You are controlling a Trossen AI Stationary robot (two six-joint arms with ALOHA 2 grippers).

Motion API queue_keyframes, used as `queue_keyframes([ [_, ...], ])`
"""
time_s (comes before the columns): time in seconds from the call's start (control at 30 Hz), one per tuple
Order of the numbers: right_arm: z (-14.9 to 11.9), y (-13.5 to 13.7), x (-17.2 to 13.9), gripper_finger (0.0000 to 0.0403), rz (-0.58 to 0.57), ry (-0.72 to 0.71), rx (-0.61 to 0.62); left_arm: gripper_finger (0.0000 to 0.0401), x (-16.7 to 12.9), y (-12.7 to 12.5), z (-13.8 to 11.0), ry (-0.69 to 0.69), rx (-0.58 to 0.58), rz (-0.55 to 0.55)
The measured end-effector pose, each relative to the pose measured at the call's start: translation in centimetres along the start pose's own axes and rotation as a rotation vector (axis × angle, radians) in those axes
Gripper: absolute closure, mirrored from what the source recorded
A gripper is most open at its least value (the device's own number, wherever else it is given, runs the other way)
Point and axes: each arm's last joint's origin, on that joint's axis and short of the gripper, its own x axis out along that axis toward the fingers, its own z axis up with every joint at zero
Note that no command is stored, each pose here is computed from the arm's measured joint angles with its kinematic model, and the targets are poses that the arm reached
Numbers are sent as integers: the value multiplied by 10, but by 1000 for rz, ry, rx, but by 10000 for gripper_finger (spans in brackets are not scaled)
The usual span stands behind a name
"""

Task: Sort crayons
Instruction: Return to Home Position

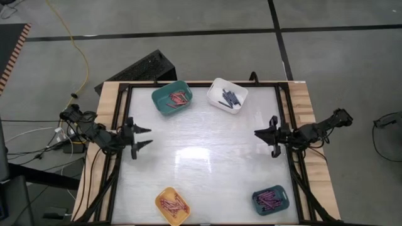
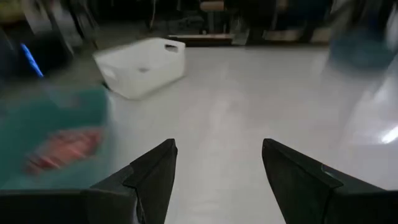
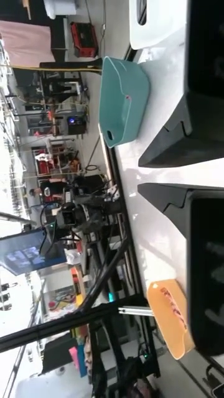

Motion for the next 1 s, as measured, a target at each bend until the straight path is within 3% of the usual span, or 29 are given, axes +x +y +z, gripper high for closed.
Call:
queue_keyframes([
  [0.07, 0, 0, 0, 342, 0, -1, -13, 173, 0, -1, 1, -7, -150, -22],
  [0.17, 0, 0, 0, 342, 0, 0, -64, 173, 0, -3, 5, -25, -235, -98],
  [0.33, 0, -3, 0, 342, -93, -2, -147, 173, -6, -14, 20, -110, -268, -538],
  [0.43, 0, -4, 0, 342, -154, -6, -147, 173, -9, -16, 27, -185, -231, -672],
  [0.53, 1, -4, 0, 342, -156, -10, -125, 173, -7, -18, 21, -153, -254, -663],
  [0.63, 1, -4, 0, 342, -155, -12, -117, 173, 2, -24, -3, -168, -288, -641],
  [0.83, 1, -4, 0, 342, -143, -11, -110, 173, 1, -23, 1, -223, -234, -615],
  [1.0, -5, 0, 0, 342, 18, 33, -129, 173, 2, -23, -1, -217, -185, -600],
])
